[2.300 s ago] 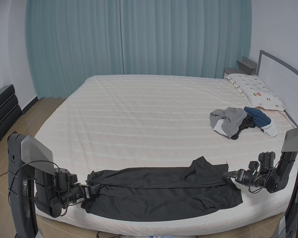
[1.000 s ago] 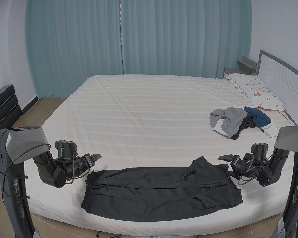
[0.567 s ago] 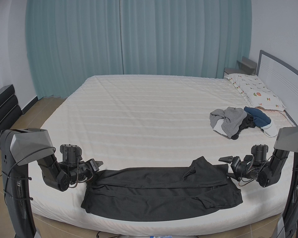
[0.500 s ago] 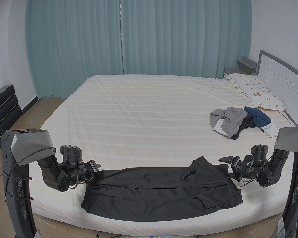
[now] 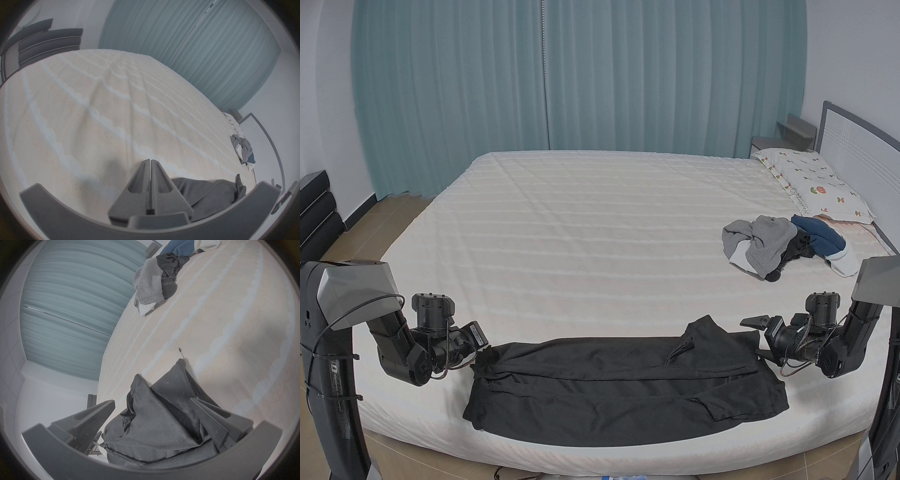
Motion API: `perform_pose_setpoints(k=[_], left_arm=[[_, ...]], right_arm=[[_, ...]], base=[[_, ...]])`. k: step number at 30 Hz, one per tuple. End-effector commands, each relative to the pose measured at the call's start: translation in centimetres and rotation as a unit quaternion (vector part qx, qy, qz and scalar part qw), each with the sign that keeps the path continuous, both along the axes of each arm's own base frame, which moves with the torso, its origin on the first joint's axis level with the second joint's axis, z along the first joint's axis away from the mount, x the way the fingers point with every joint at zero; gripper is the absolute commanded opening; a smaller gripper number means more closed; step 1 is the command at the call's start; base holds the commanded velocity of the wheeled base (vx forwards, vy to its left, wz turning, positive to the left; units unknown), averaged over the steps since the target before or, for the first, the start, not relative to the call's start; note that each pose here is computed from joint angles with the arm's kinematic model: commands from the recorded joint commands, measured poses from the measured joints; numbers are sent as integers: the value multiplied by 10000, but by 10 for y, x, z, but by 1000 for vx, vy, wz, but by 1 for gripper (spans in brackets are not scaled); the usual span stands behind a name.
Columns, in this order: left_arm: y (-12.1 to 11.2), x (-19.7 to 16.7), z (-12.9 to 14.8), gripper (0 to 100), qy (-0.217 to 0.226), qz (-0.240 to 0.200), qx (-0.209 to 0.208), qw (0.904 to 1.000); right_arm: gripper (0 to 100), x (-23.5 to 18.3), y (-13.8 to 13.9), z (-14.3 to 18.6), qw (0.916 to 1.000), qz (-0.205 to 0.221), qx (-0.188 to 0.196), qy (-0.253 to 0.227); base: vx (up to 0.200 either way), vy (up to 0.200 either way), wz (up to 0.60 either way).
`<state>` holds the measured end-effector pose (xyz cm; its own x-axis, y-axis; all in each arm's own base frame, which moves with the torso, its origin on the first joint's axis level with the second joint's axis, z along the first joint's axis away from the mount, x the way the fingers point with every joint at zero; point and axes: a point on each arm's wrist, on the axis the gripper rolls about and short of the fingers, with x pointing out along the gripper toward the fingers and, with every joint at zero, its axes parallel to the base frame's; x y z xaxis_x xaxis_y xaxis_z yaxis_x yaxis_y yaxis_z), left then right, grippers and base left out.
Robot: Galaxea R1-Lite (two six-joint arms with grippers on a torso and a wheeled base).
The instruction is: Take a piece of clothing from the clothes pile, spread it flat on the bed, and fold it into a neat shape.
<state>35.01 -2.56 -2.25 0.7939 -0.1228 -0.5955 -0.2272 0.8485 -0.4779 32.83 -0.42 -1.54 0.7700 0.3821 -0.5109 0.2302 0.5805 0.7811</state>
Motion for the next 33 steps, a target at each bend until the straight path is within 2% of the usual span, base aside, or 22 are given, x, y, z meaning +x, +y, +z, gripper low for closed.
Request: perform_pose_setpoints(k=[1, 10, 12, 13, 14, 16, 19, 20, 23, 30, 33], left_arm=[[4, -1, 13, 0, -165, 140, 57, 9998], [2, -2, 13, 0, -122, 57, -3, 9999], [0, 2, 16, 0, -194, -172, -170, 9995], [0, 2, 16, 100, -198, -205, -203, 9994], [-2, 2, 17, 100, -196, -430, -348, 9983], [-4, 3, 17, 100, -183, -604, -442, 9970], [-6, 6, 18, 100, -165, -643, -460, 9967], [-7, 8, 17, 100, 19, -650, -458, 9968], [-8, 9, 16, 100, 186, -671, -453, 9965], [-17, 9, 11, 100, 283, -820, -419, 9953], [-19, 6, 2, 100, 388, -946, -218, 9945]], right_arm=[[100, 0, 0, 0, 10000, -1, 1, 5], [100, 0, 0, -1, 10000, 3, -5, 10], [100, 0, 0, -1, 10000, 11, -5, 10], [100, 0, 0, -1, 10000, 11, -5, 10], [100, 0, 1, -1, 10000, 26, -5, 17], [100, 0, 2, -2, 10000, 49, -16, 19], [100, 0, 3, -2, 10000, 57, -16, 19], [100, 0, 3, -2, 10000, 62, -26, 24], [100, 0, 4, -2, 10000, 74, -32, 21], [100, 0, 4, -5, 10000, 71, -56, 23], [100, -2, 4, -7, 9999, 56, -53, -101]], base=[[0, 0, 0], [0, 0, 0], [0, 0, 0], [0, 0, 0], [0, 0, 0], [0, 0, 0], [0, 0, 0], [0, 0, 0], [0, 0, 0], [0, 0, 0], [0, 0, 0]])
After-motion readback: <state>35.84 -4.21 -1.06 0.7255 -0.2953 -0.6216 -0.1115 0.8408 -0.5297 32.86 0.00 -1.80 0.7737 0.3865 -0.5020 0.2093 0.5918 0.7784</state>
